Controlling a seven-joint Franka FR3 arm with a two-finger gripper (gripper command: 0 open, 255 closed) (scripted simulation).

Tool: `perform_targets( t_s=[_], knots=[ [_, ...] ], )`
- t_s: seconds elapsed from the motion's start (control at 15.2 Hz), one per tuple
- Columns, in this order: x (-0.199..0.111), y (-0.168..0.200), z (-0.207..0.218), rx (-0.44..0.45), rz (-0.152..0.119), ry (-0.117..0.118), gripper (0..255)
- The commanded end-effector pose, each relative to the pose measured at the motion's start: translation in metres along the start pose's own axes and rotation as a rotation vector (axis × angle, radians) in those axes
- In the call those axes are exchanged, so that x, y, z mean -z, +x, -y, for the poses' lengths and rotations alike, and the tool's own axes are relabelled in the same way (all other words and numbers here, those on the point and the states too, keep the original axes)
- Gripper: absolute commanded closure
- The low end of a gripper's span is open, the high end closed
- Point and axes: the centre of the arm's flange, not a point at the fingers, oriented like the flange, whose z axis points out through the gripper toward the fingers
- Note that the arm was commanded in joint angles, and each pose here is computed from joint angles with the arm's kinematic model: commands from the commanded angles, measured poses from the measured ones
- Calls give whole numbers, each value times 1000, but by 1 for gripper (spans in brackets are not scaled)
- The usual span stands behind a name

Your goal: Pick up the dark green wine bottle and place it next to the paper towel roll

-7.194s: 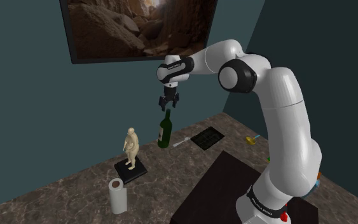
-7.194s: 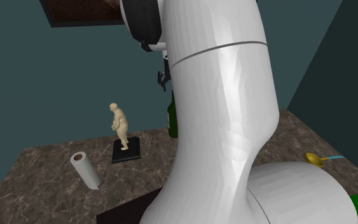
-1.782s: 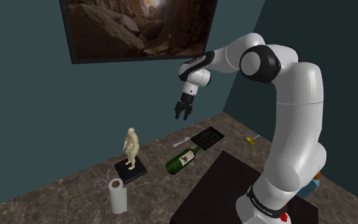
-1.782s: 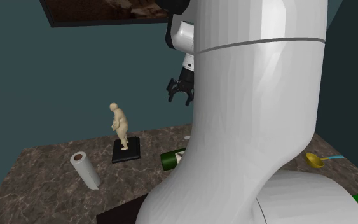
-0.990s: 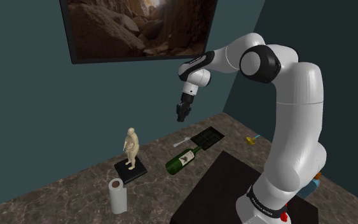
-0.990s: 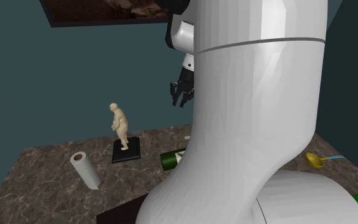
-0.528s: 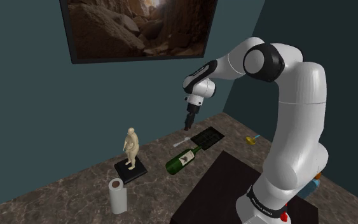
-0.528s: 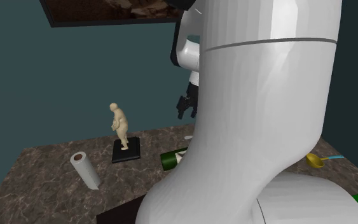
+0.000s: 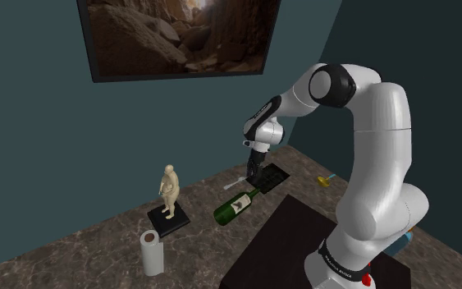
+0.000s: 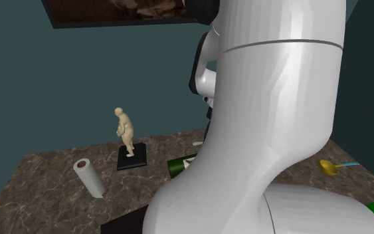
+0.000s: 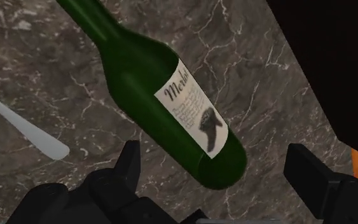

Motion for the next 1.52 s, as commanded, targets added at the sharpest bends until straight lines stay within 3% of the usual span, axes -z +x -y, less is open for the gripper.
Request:
perform_targets(
  t_s=[0.0, 0.53, 1.06, 1.45],
  knots=[
    [-17, -15, -9, 135, 6, -18, 0],
    [-81, -61, -69, 624, 28, -83, 0],
    [-123, -62, -74, 638, 29, -85, 0],
    [-123, -62, -74, 638, 29, -85, 0]
  ],
)
